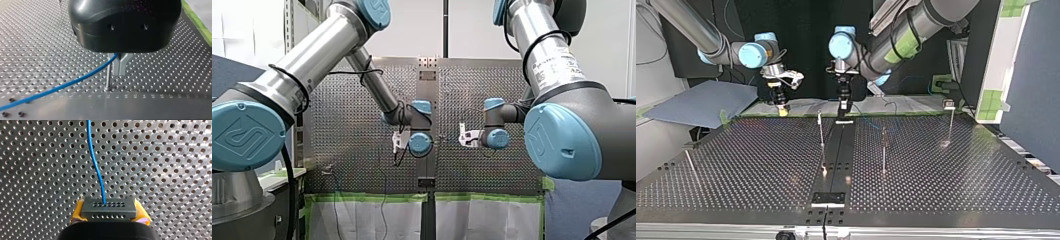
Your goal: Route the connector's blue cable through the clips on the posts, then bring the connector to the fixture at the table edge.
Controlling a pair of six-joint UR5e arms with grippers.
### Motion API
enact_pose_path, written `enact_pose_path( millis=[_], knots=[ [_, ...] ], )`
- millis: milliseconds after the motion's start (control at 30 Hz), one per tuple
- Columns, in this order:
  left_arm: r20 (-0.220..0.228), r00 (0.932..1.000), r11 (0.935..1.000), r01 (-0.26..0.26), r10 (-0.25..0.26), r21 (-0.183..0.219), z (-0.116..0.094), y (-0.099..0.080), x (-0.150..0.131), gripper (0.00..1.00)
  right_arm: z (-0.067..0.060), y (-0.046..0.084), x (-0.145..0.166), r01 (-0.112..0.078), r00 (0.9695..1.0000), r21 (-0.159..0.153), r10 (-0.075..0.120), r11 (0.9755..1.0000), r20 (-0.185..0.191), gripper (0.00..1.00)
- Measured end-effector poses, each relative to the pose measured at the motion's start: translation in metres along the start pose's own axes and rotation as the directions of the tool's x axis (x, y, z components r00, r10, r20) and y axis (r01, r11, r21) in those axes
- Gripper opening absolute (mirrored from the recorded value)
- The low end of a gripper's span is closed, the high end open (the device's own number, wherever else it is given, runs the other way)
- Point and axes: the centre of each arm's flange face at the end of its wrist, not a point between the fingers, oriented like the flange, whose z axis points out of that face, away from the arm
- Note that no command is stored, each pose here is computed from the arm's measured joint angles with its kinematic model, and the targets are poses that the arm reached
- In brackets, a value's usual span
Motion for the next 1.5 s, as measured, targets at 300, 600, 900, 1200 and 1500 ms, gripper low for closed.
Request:
enact_pose_path(
  millis=[300,600,900,1200,1500],
  knots=[
    [0.009,0.9997,0.9997,0.024,-0.024,0.000,0.009,-0.007,0.002,0.00,0.003,0.012,0.000,-0.012,0.9998,-0.004,0.012,0.9999,-0.015,0.00],
    [0.010,0.9997,0.9997,0.024,-0.024,0.000,0.012,-0.005,0.002,0.00,0.005,0.025,0.000,-0.021,0.9995,-0.018,0.020,0.9996,-0.024,0.00],
    [0.008,0.9997,0.9997,0.023,-0.023,0.011,0.017,-0.007,0.005,0.00,0.006,0.035,0.000,-0.025,0.9992,-0.026,0.024,0.9994,-0.031,0.00],
    [0.014,0.9995,0.9996,0.026,-0.027,0.014,0.021,-0.010,0.001,0.00,0.008,0.043,0.000,-0.026,0.9990,-0.036,0.025,0.9990,-0.037,0.00],
    [0.015,0.9995,0.9994,0.028,-0.028,0.021,0.022,-0.010,0.001,0.00,0.010,0.045,-0.003,-0.023,0.9990,-0.034,0.022,0.9992,-0.040,0.00]
  ],
)
